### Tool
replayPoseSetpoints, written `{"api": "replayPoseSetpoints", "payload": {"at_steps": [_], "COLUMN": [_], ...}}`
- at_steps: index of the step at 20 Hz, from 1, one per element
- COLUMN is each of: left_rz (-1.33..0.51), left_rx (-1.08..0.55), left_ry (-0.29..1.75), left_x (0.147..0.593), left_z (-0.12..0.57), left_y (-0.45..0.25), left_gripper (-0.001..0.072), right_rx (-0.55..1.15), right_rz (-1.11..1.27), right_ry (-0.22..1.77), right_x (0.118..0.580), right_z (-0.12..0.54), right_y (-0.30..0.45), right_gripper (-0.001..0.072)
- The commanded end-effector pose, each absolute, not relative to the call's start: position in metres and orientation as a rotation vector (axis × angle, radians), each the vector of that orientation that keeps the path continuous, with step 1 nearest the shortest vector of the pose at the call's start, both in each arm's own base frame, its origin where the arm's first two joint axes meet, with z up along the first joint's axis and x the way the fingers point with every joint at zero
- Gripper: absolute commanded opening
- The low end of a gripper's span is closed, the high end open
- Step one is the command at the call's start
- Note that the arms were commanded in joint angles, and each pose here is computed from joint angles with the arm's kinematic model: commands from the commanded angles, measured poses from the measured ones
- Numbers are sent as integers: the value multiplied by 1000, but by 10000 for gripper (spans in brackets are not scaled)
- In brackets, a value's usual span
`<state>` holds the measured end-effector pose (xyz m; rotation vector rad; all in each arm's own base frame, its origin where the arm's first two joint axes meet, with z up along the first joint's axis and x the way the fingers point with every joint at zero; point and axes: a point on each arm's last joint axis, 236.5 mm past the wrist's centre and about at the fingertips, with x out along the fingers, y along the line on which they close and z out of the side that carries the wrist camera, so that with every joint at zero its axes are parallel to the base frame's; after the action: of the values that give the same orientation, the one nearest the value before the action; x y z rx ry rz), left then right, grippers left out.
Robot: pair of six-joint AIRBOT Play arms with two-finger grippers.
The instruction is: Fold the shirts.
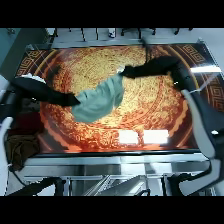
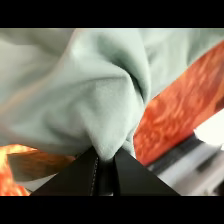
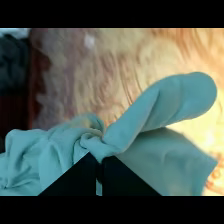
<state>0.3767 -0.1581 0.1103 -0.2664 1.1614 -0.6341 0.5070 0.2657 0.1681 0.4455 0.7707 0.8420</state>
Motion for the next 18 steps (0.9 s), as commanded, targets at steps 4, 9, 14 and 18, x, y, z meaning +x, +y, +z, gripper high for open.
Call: {"api": "replayPoseSetpoints", "payload": {"at_steps": [4,9,14,18], "left_rz": [-650,-750,-687,-623], "left_rx": [-158,-102,-163,-275], "left_ry": [265,29,466,939], "left_x": [318,230,317,365], "left_z": [445,519,360,148], "left_y": [-157,-174,-192,-214], "left_gripper": [26,26,26,26], "right_rx": [52,-190,-161,-21], "right_rz": [913,720,690,705], "right_ry": [2,-137,349,760], "right_x": [333,248,321,370], "right_z": [480,521,377,196], "right_y": [215,168,163,175], "right_gripper": [21,22,22,22]}}
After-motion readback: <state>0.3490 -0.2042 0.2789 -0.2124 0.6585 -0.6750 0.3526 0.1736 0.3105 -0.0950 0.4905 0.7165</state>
